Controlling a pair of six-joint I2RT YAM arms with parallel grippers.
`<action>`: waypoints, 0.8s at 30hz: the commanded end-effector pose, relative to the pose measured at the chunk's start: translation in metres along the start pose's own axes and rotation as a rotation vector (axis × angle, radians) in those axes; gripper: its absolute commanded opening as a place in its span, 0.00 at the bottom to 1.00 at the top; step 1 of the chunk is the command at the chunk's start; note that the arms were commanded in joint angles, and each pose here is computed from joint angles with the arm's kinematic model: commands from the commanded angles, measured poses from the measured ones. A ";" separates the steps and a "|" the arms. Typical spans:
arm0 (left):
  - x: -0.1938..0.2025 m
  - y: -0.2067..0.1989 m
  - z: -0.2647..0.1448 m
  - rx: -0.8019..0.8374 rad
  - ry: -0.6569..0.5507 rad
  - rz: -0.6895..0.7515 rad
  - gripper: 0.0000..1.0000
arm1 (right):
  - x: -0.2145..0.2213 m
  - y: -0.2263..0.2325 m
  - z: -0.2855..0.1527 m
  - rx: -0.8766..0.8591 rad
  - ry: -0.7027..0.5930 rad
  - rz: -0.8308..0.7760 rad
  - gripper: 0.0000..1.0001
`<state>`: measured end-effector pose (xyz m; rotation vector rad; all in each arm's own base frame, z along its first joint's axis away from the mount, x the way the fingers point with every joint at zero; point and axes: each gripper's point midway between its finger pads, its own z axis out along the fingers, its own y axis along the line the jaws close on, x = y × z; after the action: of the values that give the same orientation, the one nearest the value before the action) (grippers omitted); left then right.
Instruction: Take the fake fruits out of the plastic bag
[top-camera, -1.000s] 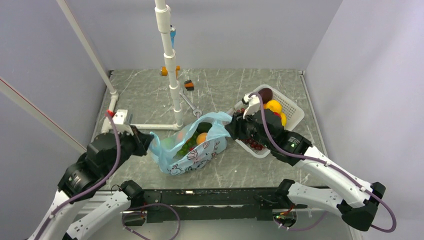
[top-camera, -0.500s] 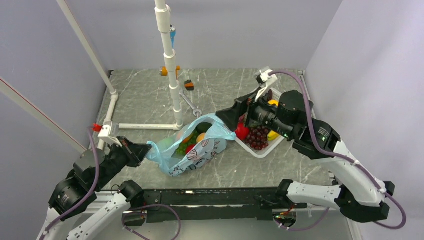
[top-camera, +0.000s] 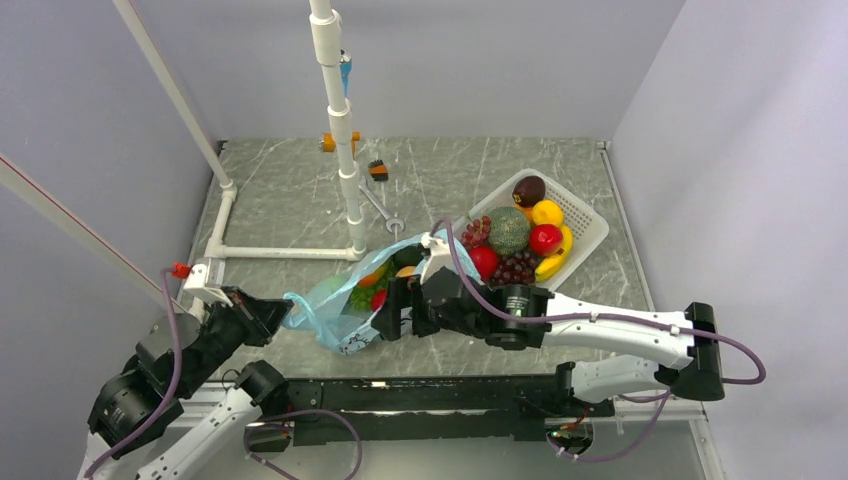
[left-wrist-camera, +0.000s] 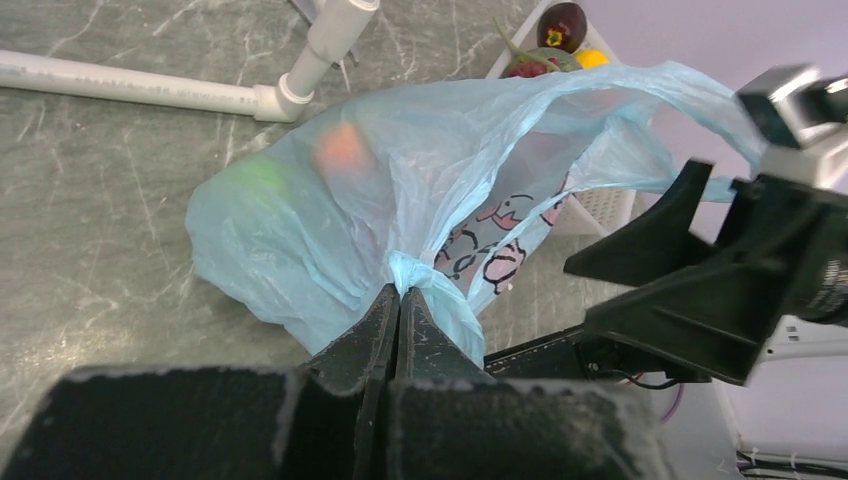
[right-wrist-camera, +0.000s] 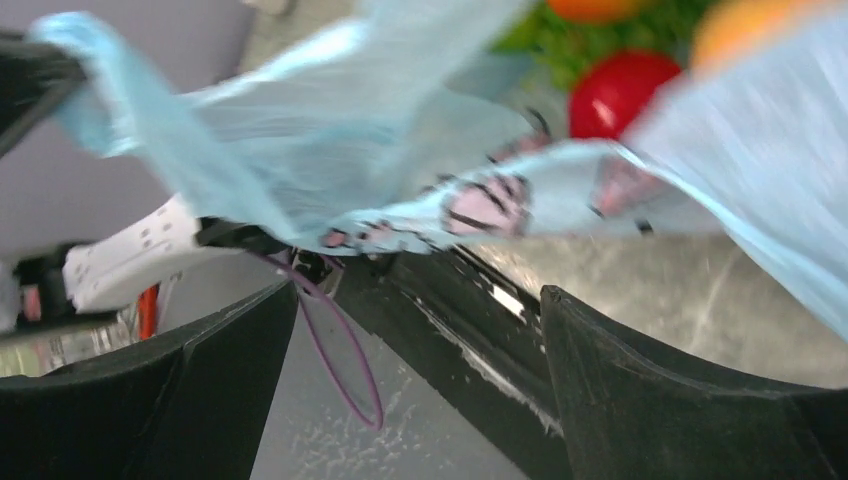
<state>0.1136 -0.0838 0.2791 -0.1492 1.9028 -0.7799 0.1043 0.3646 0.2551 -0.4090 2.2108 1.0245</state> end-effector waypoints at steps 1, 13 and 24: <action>0.006 0.012 0.001 -0.042 0.000 0.002 0.00 | -0.010 -0.011 0.001 0.050 -0.137 0.431 0.95; 0.019 0.023 -0.010 -0.059 0.032 -0.008 0.00 | -0.007 -0.087 0.051 0.262 -0.156 0.556 0.94; 0.007 0.019 -0.029 -0.088 0.078 0.064 0.54 | 0.035 -0.130 0.054 0.382 -0.102 0.359 0.21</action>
<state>0.0904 -0.0631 0.2429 -0.1477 2.0358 -0.6886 0.1722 0.3263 0.1407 0.3191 2.3863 0.8031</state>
